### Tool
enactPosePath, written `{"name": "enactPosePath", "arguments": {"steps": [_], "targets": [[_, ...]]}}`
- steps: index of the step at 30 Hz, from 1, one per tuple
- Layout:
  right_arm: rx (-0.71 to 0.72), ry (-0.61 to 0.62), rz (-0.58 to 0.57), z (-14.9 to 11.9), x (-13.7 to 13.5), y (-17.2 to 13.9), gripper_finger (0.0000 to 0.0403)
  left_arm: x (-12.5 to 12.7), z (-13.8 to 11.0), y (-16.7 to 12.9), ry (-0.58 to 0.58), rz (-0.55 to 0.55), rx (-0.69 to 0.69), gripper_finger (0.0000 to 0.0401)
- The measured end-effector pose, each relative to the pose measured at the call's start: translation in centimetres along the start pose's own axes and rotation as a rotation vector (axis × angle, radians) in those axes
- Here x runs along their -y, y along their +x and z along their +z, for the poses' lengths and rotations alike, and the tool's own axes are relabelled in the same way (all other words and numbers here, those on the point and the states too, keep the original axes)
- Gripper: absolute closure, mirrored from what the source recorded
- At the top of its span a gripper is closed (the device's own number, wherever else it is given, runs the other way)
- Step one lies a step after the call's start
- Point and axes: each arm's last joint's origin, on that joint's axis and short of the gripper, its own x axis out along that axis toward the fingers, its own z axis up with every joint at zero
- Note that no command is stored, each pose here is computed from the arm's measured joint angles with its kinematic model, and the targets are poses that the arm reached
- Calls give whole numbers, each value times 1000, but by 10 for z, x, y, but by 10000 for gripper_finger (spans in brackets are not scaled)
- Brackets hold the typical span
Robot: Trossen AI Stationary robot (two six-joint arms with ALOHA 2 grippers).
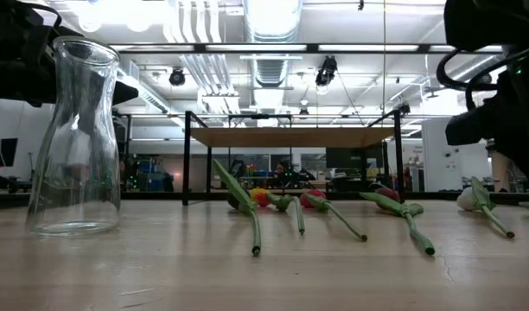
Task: Pick and place flowers into a vace then onto a shelf
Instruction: Put the pink flower into the bottom transparent vase
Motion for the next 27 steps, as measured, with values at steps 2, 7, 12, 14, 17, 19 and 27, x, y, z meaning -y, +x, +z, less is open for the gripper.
{"name": "enactPosePath", "arguments": {"steps": [2,7,12,14,17,19,27], "targets": [[15,19,-25,2,4,0,200,0,0,0,0,0,0,401],[24,24,-41,5,8,6,200,0,0,0,0,0,0,401],[-1,29,-1,8,10,19,200,0,0,0,0,0,0,401],[-9,31,-2,9,12,22,200,0,0,0,0,0,0,401],[-27,27,-8,10,13,24,200,0,0,0,0,0,0,401],[-30,18,-5,10,14,25,201,0,0,0,0,0,0,401],[-47,8,12,10,13,23,278,0,0,0,0,0,0,401]]}}
